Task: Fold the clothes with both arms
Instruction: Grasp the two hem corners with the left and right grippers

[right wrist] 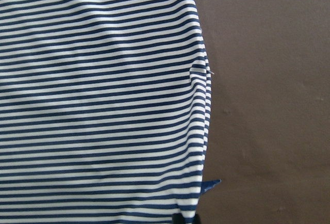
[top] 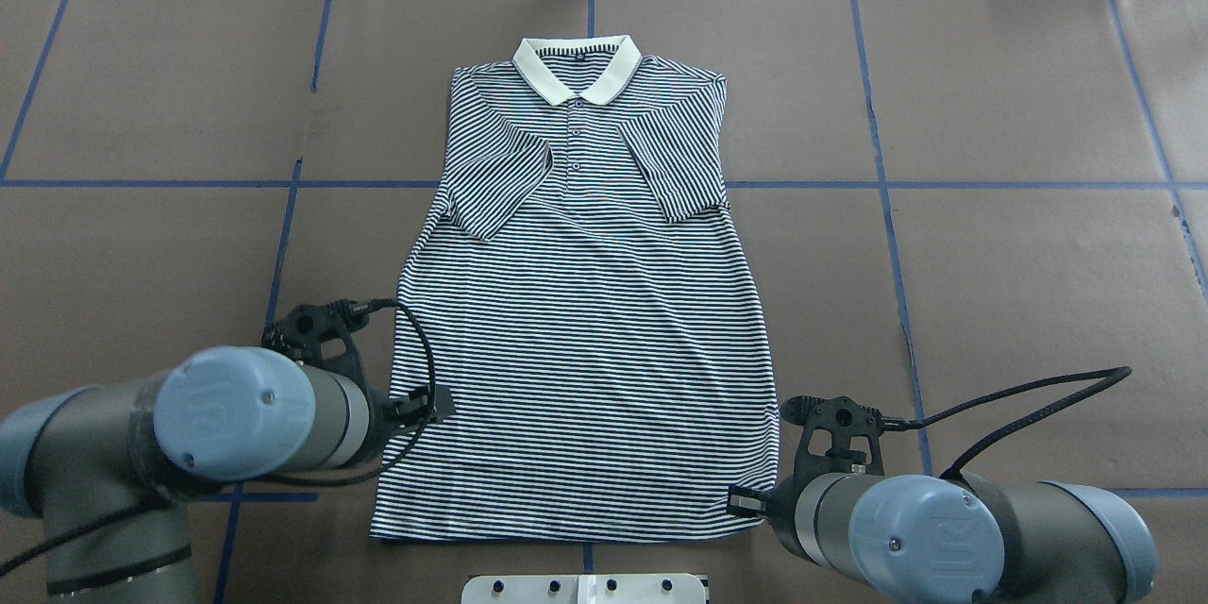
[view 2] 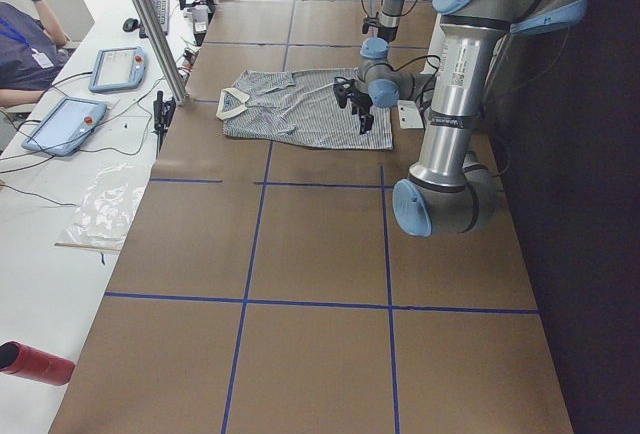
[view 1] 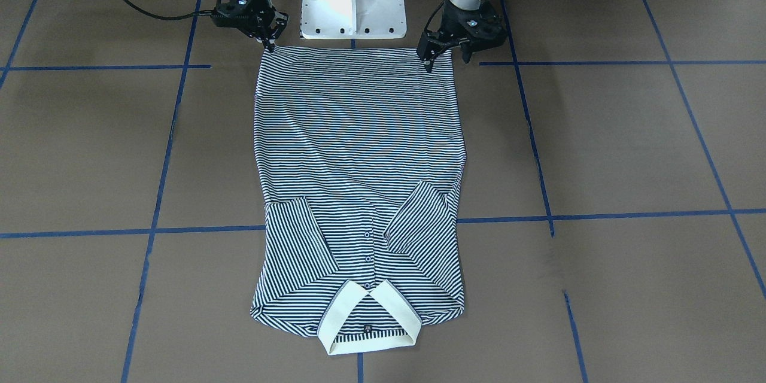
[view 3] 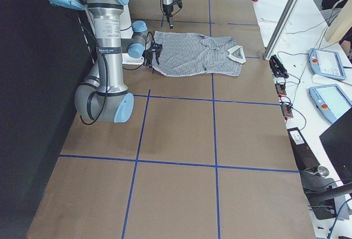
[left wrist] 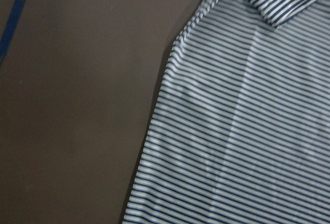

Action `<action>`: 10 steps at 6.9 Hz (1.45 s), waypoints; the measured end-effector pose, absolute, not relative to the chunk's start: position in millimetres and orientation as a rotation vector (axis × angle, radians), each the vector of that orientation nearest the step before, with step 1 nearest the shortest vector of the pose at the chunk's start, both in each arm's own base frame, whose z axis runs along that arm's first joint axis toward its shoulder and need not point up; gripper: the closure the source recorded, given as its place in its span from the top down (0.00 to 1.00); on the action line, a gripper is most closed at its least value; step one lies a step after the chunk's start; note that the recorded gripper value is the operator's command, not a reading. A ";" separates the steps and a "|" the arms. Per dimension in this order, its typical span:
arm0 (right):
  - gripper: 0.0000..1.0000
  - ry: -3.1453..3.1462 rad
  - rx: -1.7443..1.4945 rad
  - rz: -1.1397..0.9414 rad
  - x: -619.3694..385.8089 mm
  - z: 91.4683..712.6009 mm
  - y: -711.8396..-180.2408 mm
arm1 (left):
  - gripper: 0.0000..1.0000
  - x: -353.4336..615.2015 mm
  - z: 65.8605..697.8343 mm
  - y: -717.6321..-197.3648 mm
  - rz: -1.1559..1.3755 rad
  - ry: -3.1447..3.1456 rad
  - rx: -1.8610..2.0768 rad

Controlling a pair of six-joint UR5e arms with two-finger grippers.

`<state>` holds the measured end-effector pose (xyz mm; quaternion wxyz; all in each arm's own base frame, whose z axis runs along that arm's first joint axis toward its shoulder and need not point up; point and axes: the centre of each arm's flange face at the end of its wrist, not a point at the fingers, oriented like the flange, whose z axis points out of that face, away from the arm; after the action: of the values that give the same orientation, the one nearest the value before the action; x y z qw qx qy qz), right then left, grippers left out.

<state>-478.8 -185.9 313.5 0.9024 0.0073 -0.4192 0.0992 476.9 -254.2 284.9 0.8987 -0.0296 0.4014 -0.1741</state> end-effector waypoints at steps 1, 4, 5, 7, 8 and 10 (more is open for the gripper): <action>0.00 -0.872 0.013 0.209 -477.1 311.4 -188.9 | 0.97 488.8 295.4 -225.2 -0.383 0.798 -0.081; 0.00 -0.877 0.011 0.216 -474.7 309.5 -193.3 | 0.97 505.8 318.2 -179.8 -0.425 0.742 -0.124; 0.00 -0.877 0.011 0.216 -474.7 309.3 -193.5 | 0.96 510.1 323.9 -175.5 -0.428 0.729 -0.129; 0.00 -0.877 0.011 0.216 -474.7 309.2 -193.5 | 0.90 518.4 334.7 -172.6 -0.429 0.706 -0.131; 0.00 -0.877 0.011 0.216 -474.6 309.2 -193.7 | 0.82 519.7 335.9 -172.3 -0.430 0.703 -0.132; 0.00 -0.877 0.012 0.218 -474.0 308.8 -194.3 | 0.27 520.6 334.2 -172.1 -0.434 0.706 -0.135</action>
<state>-474.0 -194.3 308.8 0.8996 0.0056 -0.4238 0.1051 520.6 -172.1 334.2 0.9132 -0.0655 0.3427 -0.2107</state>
